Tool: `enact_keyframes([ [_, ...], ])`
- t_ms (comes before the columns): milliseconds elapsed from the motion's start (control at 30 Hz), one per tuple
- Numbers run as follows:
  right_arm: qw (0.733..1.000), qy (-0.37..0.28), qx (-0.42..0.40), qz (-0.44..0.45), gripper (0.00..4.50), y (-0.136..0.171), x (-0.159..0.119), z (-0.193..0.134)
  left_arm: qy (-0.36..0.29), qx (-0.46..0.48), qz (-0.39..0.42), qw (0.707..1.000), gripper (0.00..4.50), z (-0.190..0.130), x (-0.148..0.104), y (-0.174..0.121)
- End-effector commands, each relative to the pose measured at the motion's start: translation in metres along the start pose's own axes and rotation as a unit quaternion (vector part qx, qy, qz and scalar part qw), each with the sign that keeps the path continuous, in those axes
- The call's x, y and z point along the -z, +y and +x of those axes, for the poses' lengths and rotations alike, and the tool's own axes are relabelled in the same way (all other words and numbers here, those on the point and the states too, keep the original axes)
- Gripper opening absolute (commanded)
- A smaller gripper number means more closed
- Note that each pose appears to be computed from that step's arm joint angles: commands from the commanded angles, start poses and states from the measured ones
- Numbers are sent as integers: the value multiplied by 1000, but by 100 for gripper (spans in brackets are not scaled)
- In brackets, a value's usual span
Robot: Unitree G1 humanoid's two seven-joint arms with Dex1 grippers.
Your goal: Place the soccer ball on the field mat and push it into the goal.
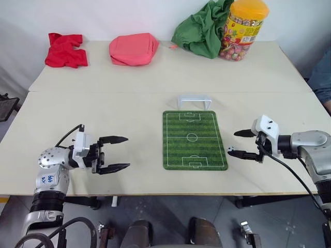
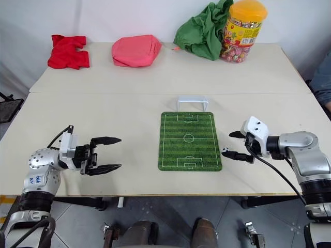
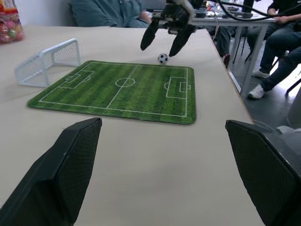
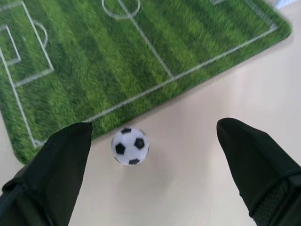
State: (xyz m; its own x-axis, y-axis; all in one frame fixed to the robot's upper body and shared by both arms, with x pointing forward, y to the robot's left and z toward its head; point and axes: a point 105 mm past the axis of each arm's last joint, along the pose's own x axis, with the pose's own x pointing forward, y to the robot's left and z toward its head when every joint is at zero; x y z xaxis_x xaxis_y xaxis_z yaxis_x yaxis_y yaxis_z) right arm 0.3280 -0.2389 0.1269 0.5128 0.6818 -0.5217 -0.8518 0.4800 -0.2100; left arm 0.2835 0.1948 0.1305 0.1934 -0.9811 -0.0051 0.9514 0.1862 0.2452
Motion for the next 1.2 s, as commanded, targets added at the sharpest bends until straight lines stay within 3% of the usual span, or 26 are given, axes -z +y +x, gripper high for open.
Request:
enact_keyframes([
  [33,1000,-9,-1,-16,444,-4,-4,2,-9,11,15,1000,450,-2,-10,-3],
  [200,1000,-6,0,-9,444,-7,1,8,-7,8,14,1000,450,-3,-11,-3],
  [233,1000,-6,1,-9,428,-8,2,9,-7,7,14,1000,450,-3,-11,-2],
  [333,1000,-7,4,-9,354,-10,3,8,-8,4,16,1000,450,-2,-12,-1],
  [600,999,-15,19,-22,90,-14,-5,-4,-12,1,15,1000,450,0,-10,2],
  [1000,995,-61,55,-63,85,-12,-66,-18,-23,13,12,1000,450,4,-9,3],
  [1200,991,-70,-72,-85,85,51,-105,8,-6,37,-5,999,450,2,2,-12],
])
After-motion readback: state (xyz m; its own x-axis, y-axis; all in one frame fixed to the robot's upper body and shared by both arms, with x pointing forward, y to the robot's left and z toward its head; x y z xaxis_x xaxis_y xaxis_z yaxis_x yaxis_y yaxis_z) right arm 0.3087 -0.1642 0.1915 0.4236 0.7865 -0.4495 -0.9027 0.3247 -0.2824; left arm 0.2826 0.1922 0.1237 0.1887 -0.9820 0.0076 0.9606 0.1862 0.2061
